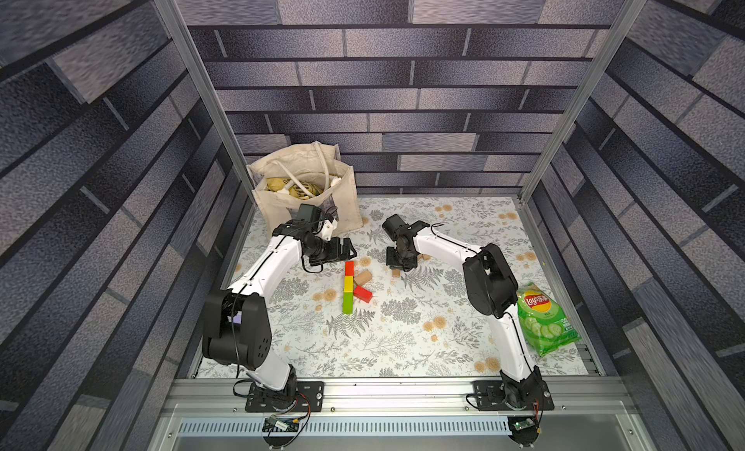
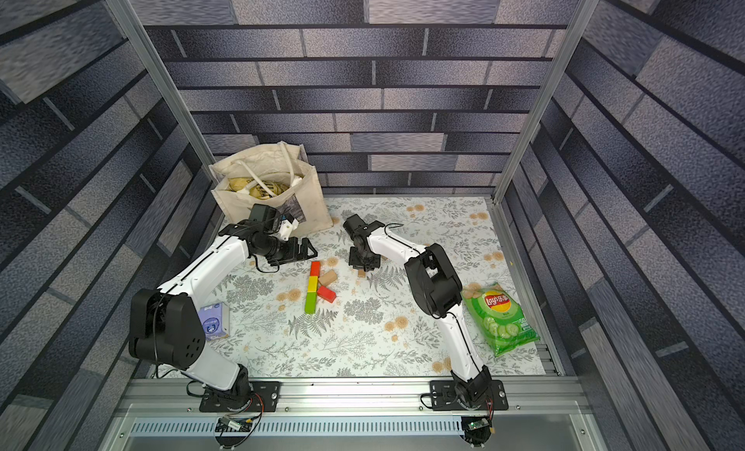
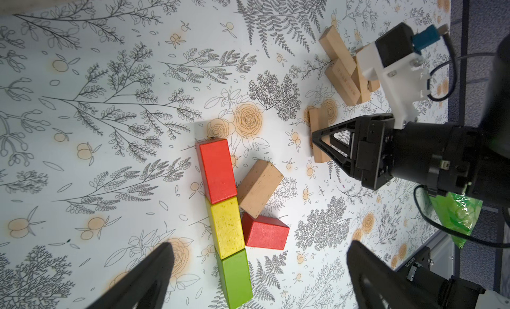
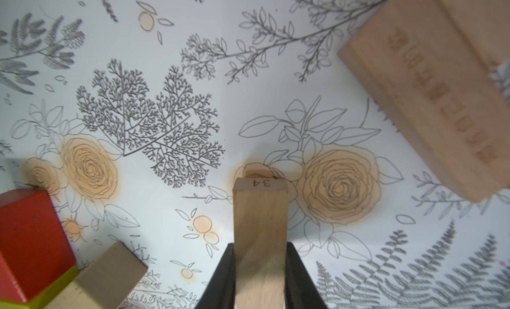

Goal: Assemble the letter k with building blocks
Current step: Place the building block at the center of the board.

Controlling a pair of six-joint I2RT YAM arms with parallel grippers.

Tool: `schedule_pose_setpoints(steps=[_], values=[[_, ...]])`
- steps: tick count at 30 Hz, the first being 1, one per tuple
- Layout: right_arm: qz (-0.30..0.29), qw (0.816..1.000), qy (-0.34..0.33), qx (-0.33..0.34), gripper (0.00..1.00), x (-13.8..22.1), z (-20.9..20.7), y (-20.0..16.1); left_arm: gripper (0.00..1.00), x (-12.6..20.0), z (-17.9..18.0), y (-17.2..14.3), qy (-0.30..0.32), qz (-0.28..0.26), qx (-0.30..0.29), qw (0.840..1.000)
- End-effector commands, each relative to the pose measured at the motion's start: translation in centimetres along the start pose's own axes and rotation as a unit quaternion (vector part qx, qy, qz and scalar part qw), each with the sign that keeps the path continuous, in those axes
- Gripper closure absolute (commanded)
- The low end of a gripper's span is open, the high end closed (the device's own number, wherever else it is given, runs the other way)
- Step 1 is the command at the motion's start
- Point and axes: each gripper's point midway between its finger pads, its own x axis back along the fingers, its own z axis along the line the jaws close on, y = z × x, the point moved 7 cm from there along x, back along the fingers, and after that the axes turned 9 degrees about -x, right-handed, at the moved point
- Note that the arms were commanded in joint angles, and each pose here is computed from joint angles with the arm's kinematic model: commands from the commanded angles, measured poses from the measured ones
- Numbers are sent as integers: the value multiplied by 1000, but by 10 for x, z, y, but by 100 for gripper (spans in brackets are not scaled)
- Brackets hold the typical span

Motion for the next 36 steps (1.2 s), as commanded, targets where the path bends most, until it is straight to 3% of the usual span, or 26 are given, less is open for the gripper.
schedule_pose_setpoints(steps=[1, 12, 21, 25, 36], values=[[8, 1000, -21, -1, 92, -6, -8, -2, 0, 4, -7, -3, -21, -3, 6, 1000], [10, 999, -35, 1, 88, -10, -14, -6, 0, -11, -39, -10, -90, 20, -29, 995], [12, 999, -36, 1, 78, -13, -16, -7, 0, -13, -37, -10, -86, 24, -26, 996], [12, 999, -35, 0, 66, -13, -16, -7, 0, -12, -37, -10, -85, 24, -27, 996], [8, 1000, -30, 0, 62, -12, -15, -7, 0, -12, -36, -10, -80, 25, -26, 996]])
